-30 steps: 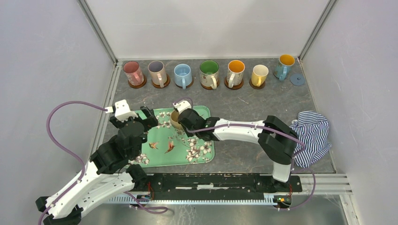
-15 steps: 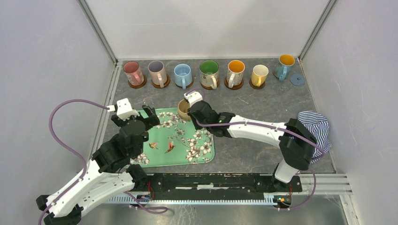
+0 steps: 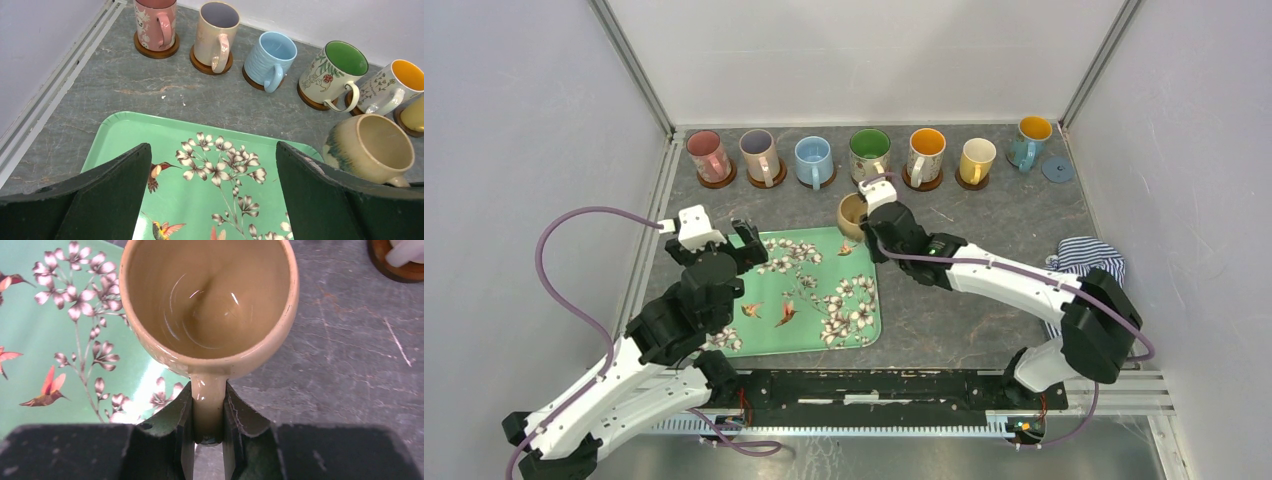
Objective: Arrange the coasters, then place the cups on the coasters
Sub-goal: Pick up the cup from the tray, then place the cup on the coaster.
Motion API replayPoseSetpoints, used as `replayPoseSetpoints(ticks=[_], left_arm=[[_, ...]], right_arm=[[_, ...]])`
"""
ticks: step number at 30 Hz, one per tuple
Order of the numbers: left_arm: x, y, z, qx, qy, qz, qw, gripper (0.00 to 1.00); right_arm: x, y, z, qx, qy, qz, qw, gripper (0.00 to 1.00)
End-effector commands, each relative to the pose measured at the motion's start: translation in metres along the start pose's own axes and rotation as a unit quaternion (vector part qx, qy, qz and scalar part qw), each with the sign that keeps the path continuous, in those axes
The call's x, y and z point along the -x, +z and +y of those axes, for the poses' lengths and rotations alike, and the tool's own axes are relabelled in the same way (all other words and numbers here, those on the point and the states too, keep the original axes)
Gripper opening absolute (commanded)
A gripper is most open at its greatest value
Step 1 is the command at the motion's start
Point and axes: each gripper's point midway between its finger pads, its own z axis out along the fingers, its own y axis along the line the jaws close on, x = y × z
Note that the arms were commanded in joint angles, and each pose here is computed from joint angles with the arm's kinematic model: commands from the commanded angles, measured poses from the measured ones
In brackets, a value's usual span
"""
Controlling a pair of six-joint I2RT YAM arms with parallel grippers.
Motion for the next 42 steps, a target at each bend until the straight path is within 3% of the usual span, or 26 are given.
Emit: replayPoseSetpoints(ticks=[1, 18, 29, 42], left_arm=[[0.013, 0.002, -0.009, -0.011, 0.001, -0.017, 1.0, 1.0], [0.003, 0.003, -0.029, -0.056, 0.005, -0.001, 0.998, 1.0], [-0.004, 0.004, -0.033, -0.068, 0.007, 0.007, 0.998, 1.0], [-0.008, 0.004, -0.038, -0.079, 0.005, 0.013, 0.997, 1.0]], right_arm=[[0.063, -0.023, -0.02, -0.009, 0.052, -0.107, 0.993, 0.0], [0.108, -0.059, -0.138, -0.148, 0.104, -0.169, 0.969, 0.0], [0.132, -0.085, -0.24, -0.25, 0.156, -0.212, 0.932, 0.0], [0.124, -0.123, -0.353, -0.373, 0.214, -0.235, 0.872, 0.0]])
